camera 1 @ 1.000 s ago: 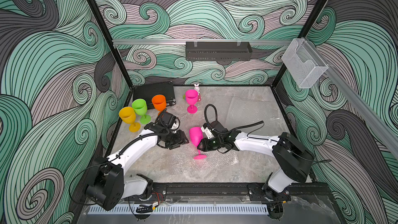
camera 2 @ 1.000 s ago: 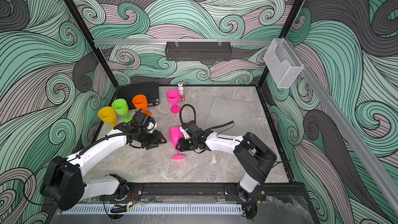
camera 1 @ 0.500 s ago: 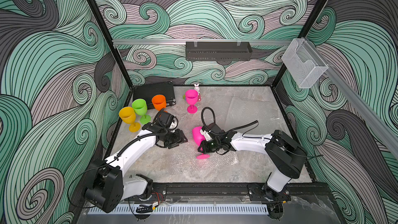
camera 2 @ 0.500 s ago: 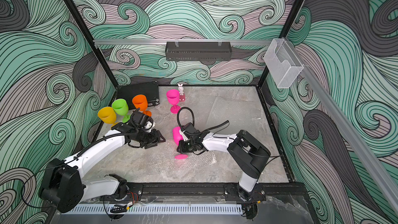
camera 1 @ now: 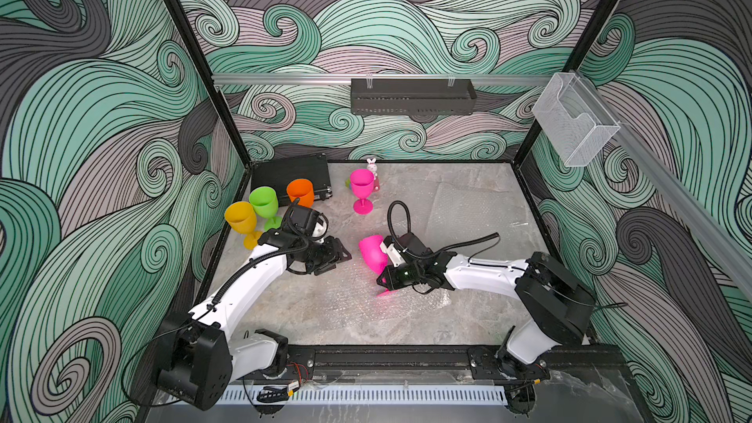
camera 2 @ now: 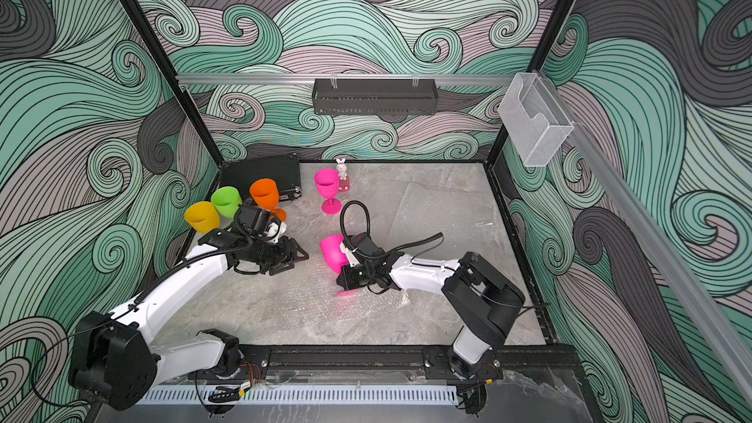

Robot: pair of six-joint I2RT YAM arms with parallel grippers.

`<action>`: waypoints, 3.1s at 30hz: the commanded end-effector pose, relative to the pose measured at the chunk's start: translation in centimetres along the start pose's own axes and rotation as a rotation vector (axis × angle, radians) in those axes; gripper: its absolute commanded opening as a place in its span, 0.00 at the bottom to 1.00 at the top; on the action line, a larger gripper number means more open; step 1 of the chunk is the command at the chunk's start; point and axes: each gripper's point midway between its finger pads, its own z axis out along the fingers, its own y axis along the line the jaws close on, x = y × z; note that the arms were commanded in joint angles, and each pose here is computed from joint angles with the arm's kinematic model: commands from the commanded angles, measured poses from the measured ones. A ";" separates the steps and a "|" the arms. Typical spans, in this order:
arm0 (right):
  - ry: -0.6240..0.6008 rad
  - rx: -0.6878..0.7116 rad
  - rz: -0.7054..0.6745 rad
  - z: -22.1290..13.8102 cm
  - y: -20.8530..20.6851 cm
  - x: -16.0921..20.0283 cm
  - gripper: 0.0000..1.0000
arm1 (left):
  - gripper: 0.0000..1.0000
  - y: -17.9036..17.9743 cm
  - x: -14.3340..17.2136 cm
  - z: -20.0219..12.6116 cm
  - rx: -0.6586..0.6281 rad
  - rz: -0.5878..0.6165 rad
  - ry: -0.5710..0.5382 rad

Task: Unpack wine glasses from bubble wrap
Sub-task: Pick up the wine glass from the bubble wrap, then place the wine glass at the center of the board.

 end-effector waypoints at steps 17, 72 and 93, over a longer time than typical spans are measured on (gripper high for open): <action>-0.344 -0.018 -0.615 -7.8 4.7 -2.7 0.17 | 0.59 -10.2 -1.9 -6.9 0.532 -0.027 0.012; -0.392 0.105 -0.873 -11.8 7.1 -5.1 0.80 | 0.00 -3.8 -1.1 -3.6 -0.006 0.197 0.065; -0.501 0.178 -0.643 -16.4 2.9 -6.4 0.82 | 0.00 -1.7 -16.5 -4.8 -0.521 0.336 -0.297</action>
